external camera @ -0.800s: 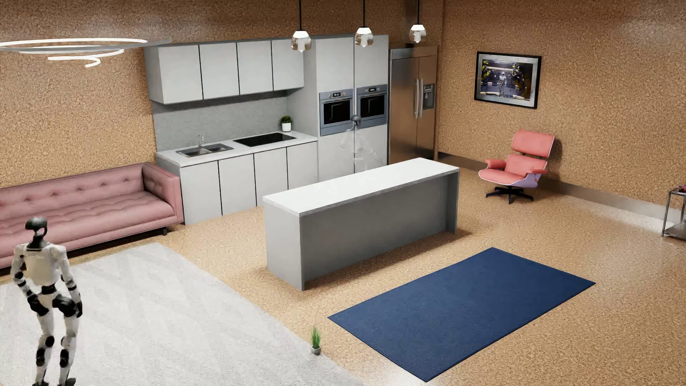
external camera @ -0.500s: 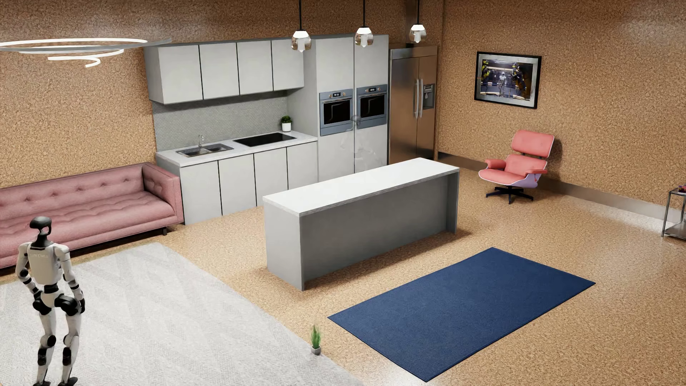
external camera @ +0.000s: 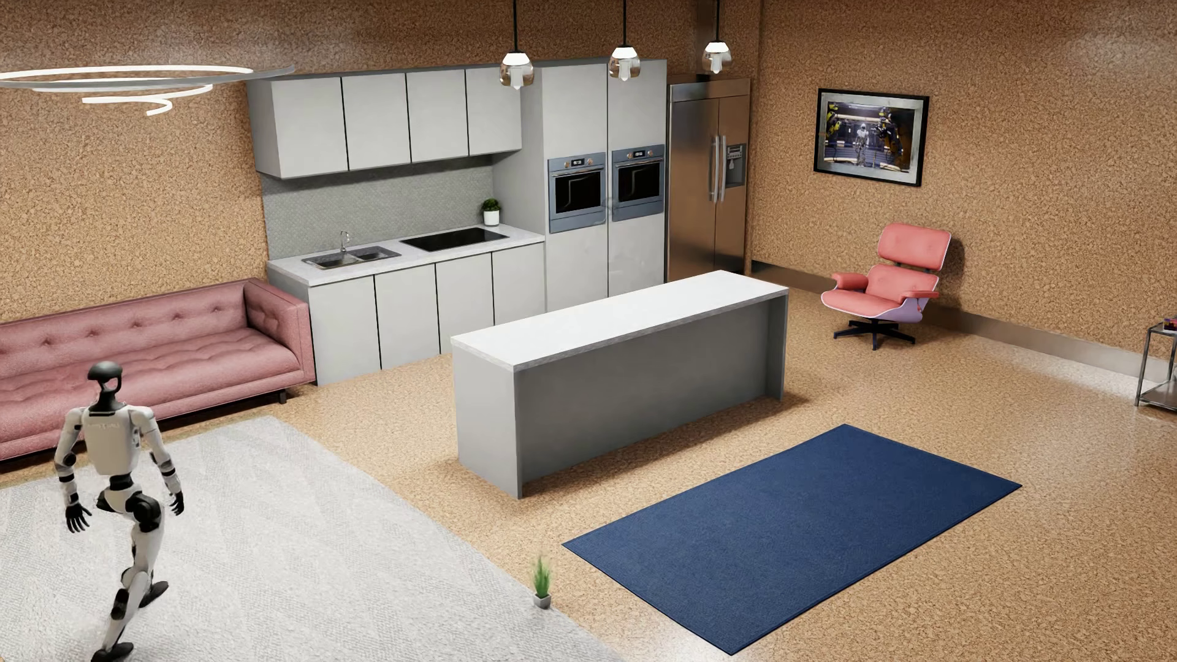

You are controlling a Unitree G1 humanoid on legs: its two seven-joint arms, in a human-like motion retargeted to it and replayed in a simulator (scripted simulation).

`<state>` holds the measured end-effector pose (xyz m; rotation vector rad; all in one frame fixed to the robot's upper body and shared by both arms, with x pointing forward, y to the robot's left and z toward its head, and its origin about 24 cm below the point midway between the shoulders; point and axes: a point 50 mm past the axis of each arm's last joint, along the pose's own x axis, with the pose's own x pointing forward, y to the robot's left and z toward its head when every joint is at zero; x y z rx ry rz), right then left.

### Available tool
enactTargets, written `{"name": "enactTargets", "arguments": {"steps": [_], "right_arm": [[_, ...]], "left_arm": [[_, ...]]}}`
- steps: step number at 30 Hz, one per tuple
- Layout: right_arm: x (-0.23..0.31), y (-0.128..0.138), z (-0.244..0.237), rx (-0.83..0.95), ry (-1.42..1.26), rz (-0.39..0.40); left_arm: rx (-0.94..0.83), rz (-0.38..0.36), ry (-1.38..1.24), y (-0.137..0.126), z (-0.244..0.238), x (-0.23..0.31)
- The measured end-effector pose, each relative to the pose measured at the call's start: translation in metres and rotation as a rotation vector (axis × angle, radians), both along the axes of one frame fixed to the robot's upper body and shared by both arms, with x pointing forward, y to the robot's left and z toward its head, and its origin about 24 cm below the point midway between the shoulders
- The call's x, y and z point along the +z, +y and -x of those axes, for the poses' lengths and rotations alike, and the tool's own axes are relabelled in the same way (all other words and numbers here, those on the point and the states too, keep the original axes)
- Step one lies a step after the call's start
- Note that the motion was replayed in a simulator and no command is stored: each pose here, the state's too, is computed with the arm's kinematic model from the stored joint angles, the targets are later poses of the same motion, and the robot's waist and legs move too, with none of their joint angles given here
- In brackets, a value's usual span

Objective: Go to the armchair

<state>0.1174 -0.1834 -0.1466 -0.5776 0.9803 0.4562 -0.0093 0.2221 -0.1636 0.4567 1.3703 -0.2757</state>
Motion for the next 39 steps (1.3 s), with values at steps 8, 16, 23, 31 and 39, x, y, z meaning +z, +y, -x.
{"name": "enactTargets", "arguments": {"steps": [8,16,23,31,39], "right_arm": [[-0.016,0.0,0.073,0.036,0.196,0.016],[-0.015,-0.01,0.116,-0.049,0.282,0.02],[-0.016,-0.012,0.107,-0.042,0.269,0.032],[0.019,-0.024,-0.022,-0.06,-0.116,0.012],[-0.006,-0.002,0.038,-0.064,0.07,-0.022]], "left_arm": [[-0.032,0.026,-0.053,-0.009,-0.02,-0.001],[-0.097,0.057,-0.376,-0.01,-0.117,0.027],[-0.049,0.057,-0.225,-0.014,-0.071,0.01],[-0.025,0.029,-0.086,-0.005,-0.02,0.005],[-0.029,0.002,-0.007,-0.001,-0.005,0.0]]}}
